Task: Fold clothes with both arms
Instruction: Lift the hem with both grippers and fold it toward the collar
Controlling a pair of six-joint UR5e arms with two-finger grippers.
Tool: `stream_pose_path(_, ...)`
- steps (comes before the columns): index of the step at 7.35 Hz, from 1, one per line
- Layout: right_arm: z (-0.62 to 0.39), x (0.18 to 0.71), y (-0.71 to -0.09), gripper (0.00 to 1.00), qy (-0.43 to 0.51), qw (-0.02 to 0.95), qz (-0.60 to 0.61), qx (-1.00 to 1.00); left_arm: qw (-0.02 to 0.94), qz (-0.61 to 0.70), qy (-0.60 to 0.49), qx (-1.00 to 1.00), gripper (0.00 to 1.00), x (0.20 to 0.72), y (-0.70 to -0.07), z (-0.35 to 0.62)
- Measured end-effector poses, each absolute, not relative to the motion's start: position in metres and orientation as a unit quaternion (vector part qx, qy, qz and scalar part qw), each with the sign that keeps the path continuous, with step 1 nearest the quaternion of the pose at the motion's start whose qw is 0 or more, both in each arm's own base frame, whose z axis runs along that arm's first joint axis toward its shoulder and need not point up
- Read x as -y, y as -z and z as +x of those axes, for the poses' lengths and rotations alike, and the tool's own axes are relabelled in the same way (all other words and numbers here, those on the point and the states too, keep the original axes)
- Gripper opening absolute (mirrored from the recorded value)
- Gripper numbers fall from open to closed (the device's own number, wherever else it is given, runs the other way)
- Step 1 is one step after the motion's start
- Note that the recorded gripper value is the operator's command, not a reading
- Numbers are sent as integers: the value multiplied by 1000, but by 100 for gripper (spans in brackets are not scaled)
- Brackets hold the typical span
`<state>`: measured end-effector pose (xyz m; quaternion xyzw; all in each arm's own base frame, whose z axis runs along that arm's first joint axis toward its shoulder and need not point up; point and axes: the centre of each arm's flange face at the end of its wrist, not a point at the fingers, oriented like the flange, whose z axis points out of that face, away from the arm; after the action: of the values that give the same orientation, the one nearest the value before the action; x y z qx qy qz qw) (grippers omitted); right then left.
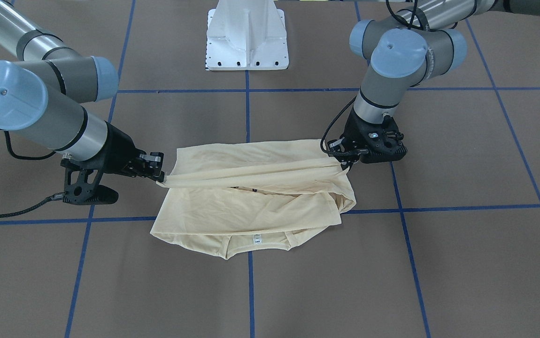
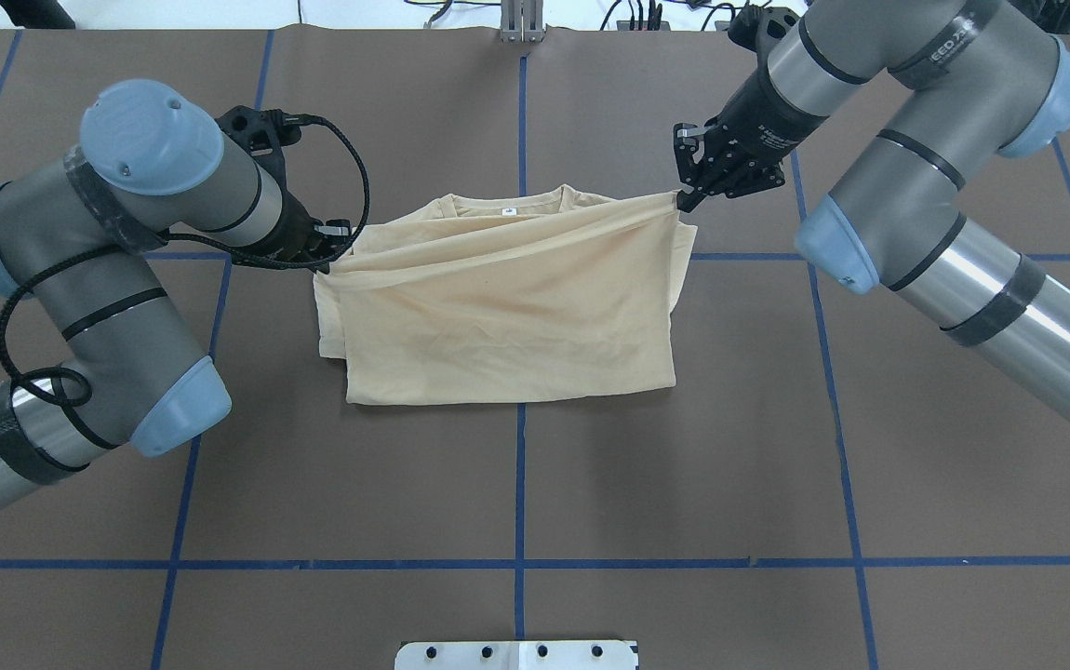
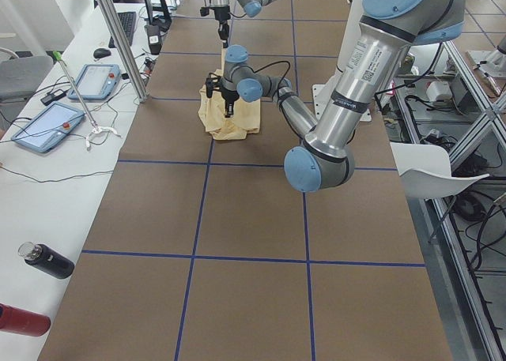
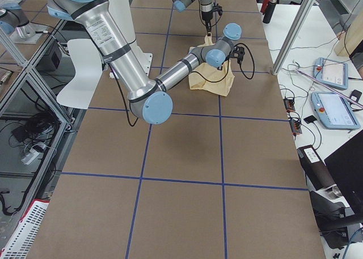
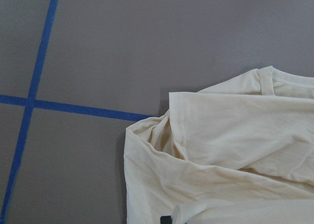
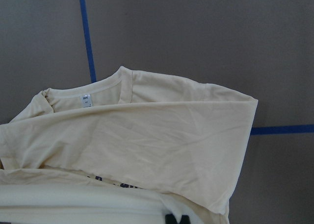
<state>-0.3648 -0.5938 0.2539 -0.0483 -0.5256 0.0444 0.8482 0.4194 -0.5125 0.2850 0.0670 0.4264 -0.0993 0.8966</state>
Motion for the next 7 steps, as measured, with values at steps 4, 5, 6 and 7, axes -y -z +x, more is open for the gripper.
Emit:
stream_pose_path(4, -402, 640, -274, 0, -67, 870, -52, 485, 883, 85, 96, -451, 0, 542, -311, 448)
stream_pose_path(5, -411, 645, -279, 0, -70, 874, -55, 477, 878, 92, 97, -461, 0, 552, -309, 454)
stream_pose_path(6, -419, 648, -282, 0, -70, 877, -58, 471, 874, 97, 100, -466, 0, 561, -306, 455)
stream_pose_path(7, -428, 648, -283, 0, -69, 880, -57, 466, 872, 101, 104, -467, 0, 569, -304, 452)
